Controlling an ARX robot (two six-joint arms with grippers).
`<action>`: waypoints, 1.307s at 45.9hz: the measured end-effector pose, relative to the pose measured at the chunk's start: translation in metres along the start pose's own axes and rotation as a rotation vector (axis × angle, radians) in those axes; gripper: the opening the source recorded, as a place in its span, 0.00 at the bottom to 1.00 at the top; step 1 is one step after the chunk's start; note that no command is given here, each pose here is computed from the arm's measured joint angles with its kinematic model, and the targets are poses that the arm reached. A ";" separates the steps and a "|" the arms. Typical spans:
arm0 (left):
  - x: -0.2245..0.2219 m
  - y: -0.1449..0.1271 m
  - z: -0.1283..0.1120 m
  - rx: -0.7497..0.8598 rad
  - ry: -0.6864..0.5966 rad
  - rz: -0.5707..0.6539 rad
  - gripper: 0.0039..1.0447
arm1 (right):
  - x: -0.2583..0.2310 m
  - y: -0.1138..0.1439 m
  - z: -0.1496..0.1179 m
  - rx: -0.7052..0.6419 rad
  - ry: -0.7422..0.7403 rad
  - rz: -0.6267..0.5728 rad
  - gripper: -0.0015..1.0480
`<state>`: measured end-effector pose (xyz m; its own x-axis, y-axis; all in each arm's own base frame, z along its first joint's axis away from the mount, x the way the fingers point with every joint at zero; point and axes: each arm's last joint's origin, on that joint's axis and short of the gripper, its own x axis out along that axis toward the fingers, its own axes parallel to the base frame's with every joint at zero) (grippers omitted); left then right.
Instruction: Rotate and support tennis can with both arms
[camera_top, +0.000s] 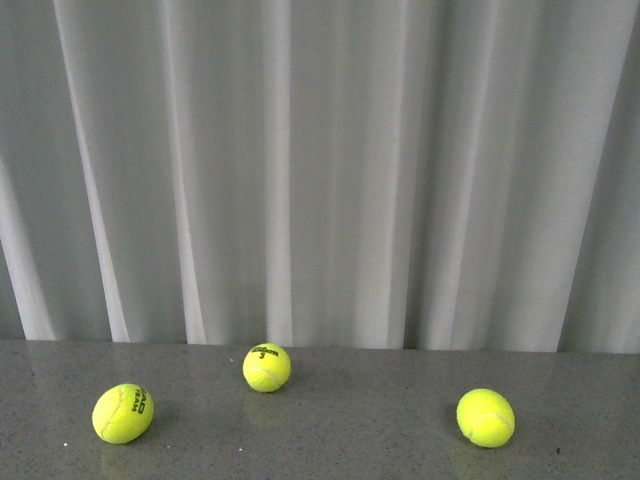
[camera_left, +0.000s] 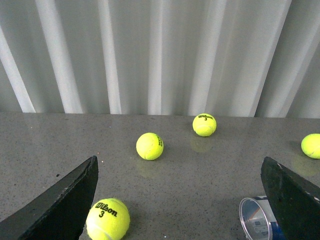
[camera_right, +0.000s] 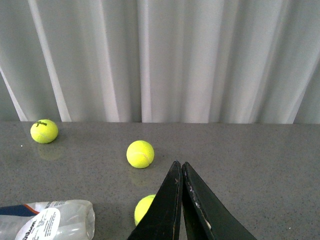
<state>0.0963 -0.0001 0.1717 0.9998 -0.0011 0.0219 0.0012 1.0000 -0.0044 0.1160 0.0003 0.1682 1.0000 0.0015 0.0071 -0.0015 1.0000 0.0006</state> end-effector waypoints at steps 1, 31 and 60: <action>0.000 0.000 0.000 0.000 0.000 0.000 0.94 | -0.001 0.000 0.000 0.000 0.000 0.000 0.03; 0.000 0.000 0.000 0.000 -0.001 0.000 0.94 | -0.018 0.000 -0.003 0.000 0.006 0.003 0.03; 0.000 0.000 0.000 0.000 -0.001 0.000 0.94 | -0.018 0.000 -0.003 0.000 0.006 0.003 0.93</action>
<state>0.0963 -0.0001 0.1717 0.9997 -0.0011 0.0227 0.0012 1.0000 -0.0044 0.0977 0.0003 0.1648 1.0000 0.0042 0.0010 -0.0042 1.0000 0.0002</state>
